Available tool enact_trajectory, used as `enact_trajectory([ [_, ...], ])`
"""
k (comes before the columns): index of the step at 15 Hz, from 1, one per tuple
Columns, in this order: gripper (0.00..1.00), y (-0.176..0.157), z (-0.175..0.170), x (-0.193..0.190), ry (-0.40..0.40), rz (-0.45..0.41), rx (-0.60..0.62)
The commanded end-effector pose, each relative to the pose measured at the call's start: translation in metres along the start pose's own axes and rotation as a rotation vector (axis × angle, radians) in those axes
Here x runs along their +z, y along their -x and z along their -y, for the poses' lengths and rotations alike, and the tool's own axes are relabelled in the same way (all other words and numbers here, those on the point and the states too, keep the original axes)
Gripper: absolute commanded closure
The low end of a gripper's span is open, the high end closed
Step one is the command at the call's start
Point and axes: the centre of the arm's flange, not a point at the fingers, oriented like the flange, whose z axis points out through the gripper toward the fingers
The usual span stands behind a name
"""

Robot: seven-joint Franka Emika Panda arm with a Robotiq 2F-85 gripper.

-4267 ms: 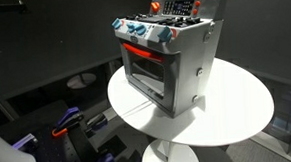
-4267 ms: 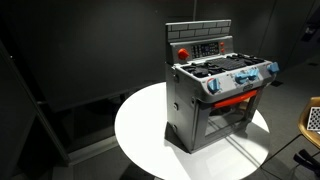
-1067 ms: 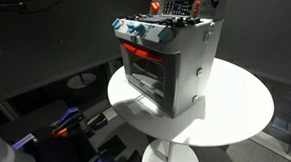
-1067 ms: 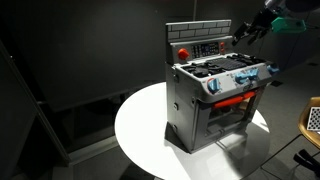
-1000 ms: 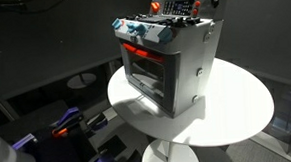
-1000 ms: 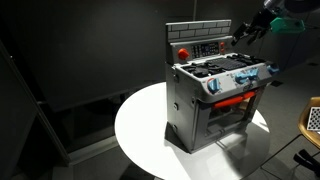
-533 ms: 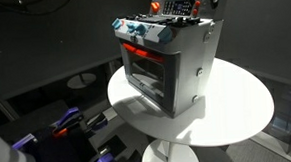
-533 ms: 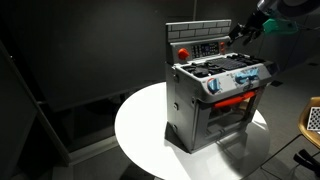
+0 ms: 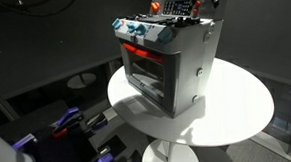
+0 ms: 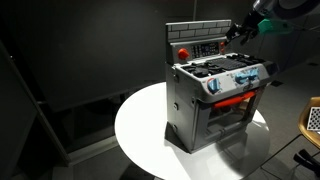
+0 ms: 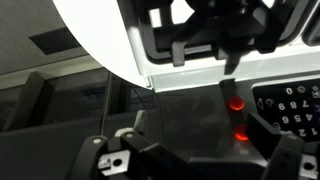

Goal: Press the top right orange button on the stove

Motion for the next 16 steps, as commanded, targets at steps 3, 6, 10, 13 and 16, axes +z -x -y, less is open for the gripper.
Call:
enact_trajectory([
  [3, 0.00, -0.013, 0.004, 0.007, 0.023, -0.015, 0.023],
  [6, 0.00, -0.014, 0.004, 0.011, 0.026, -0.014, 0.023],
  [10, 0.00, -0.018, 0.002, 0.016, 0.027, -0.017, 0.022],
  [13, 0.00, -0.020, 0.000, 0.019, 0.027, -0.016, 0.026],
  [16, 0.00, -0.017, -0.002, 0.010, 0.012, -0.004, 0.021],
])
